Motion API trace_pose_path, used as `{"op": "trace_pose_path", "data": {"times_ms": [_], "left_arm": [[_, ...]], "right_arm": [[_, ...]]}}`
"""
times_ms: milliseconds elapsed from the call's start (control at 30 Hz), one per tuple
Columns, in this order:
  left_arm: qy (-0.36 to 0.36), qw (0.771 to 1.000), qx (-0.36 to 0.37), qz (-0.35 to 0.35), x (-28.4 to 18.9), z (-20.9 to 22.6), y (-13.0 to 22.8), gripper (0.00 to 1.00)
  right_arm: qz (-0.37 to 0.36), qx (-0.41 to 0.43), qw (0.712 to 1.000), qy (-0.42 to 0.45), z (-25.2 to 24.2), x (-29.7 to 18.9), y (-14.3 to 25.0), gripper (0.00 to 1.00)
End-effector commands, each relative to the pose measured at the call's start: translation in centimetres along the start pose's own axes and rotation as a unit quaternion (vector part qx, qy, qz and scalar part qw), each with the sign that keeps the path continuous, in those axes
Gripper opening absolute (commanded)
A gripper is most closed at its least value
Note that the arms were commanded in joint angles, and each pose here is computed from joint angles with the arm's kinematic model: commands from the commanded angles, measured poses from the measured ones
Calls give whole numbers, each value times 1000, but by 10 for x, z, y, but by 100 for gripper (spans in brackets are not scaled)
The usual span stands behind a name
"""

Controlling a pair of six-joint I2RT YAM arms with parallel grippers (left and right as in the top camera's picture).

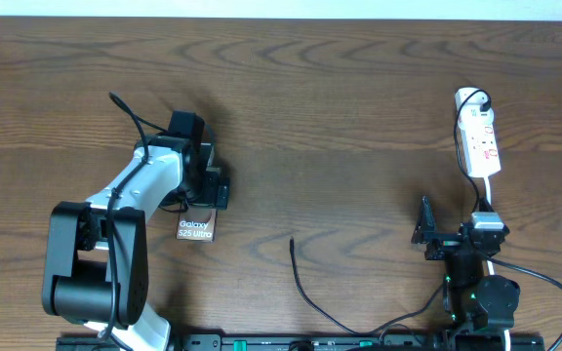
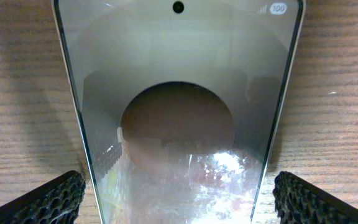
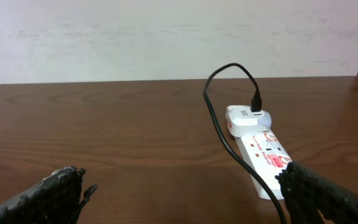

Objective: Plug charger to phone and switch on socket
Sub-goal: 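Lower the left gripper onto the phone's top edge and close it, then lift the phone upright with the left gripper, holding it vertical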

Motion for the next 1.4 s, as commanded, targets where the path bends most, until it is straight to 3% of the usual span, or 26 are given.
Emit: {"op": "trace_pose_path", "data": {"times_ms": [0,1367], "left_arm": [[-7,1000,-2,2,5,2,0,98],[-13,1000,-4,22,22,8,19,98]], "right_arm": [[0,3,1000,1,1,0,0,99],[0,3,1000,1,1,0,0,99]]}}
Point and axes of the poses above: each gripper's point midway between its finger pads, its own x axis out along the fingers, its own z axis along the line the jaws close on, y = z × x, the point moved 8 cm from there along -x, back along the fingers, and after that the axes turned 14 degrees about -x, right-handed, at the moved point
